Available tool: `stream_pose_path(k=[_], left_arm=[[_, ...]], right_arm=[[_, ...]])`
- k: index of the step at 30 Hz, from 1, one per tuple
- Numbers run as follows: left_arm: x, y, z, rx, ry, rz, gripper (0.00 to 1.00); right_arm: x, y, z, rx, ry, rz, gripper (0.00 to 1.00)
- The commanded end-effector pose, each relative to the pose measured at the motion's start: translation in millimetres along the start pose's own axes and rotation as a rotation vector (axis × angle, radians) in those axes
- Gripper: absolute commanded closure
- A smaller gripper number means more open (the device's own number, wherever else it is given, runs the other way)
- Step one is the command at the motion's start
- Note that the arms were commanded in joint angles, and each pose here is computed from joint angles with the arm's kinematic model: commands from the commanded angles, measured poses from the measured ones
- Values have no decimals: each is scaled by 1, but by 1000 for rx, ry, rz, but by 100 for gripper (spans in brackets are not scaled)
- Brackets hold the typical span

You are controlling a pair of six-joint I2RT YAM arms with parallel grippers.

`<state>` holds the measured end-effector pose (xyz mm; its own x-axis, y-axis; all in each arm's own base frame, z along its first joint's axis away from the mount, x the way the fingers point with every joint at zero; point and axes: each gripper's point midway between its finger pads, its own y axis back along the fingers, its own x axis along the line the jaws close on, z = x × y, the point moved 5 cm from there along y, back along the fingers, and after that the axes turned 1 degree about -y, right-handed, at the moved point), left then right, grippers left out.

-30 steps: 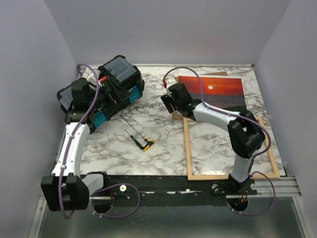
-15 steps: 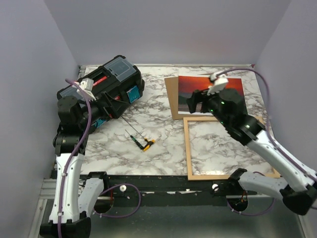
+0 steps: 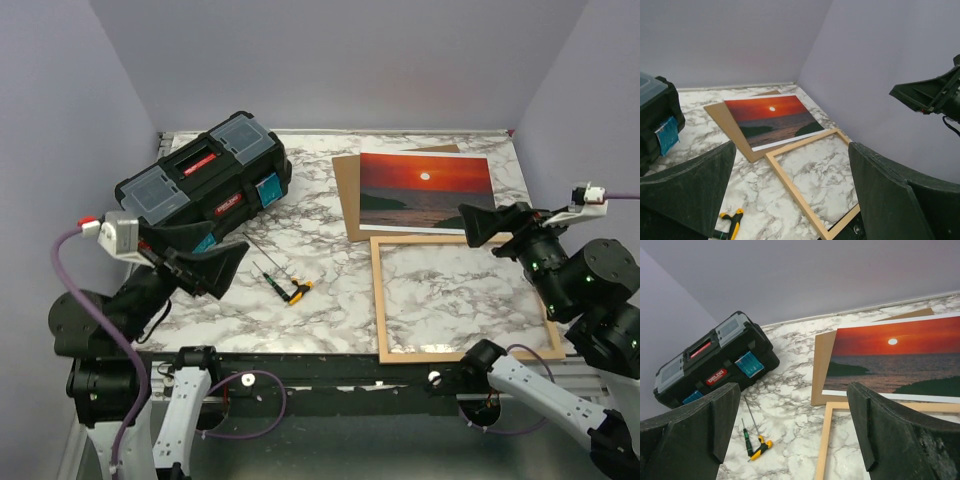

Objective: Take the photo out of the frame

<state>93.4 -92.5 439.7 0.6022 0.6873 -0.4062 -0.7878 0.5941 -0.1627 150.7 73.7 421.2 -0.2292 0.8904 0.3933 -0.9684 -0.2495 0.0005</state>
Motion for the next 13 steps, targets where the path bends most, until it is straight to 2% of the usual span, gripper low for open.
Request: stream_pose_path(k=[1,7,13], left_arm=[[-14,20,3,-58,-9,28,2],[-29,39,4,-109,-28,25,2],[-27,38,1,-109,-3,23,2]], right_arm=[[-10,18,-1,5,-26,-20,3],[-14,35,5,-18,-47,6,2],[-17,54,9,-42,-79,52,0]])
